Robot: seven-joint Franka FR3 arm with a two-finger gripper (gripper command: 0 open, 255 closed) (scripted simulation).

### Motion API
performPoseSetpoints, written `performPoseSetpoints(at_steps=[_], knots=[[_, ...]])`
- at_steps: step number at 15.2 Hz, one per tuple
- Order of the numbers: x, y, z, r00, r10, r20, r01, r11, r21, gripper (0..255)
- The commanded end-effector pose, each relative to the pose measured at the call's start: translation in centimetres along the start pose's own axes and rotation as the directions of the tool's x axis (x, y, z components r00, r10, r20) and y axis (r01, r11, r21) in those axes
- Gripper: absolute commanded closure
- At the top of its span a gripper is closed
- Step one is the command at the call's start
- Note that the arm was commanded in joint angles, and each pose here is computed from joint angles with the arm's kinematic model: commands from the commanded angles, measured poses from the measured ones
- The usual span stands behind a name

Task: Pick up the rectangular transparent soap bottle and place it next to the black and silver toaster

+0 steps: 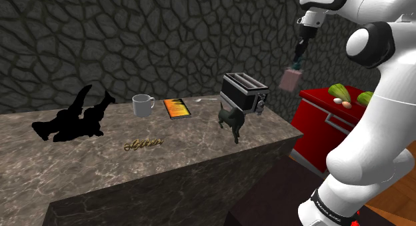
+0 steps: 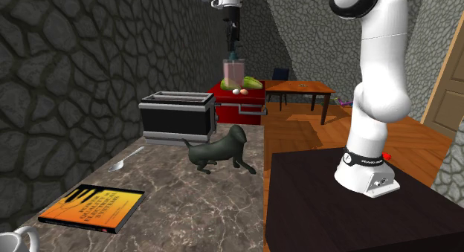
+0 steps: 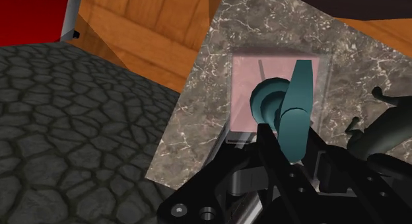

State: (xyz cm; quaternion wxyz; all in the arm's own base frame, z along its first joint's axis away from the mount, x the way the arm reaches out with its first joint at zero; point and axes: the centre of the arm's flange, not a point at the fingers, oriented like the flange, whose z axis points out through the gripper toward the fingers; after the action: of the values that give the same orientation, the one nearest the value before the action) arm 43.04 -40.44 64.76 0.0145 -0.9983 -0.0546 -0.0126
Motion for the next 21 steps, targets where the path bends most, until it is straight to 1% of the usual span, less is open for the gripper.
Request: performPoseSetpoints(at_steps=[1, 21], knots=[[-0.1, 0.0, 1.1, 1.0, 0.0, -0.001, 0.0, 1.0, -0.001, 255], [-0.4, 0.3, 11.6, 1.0, 0.0, -0.001, 0.0, 1.0, -0.001, 255]])
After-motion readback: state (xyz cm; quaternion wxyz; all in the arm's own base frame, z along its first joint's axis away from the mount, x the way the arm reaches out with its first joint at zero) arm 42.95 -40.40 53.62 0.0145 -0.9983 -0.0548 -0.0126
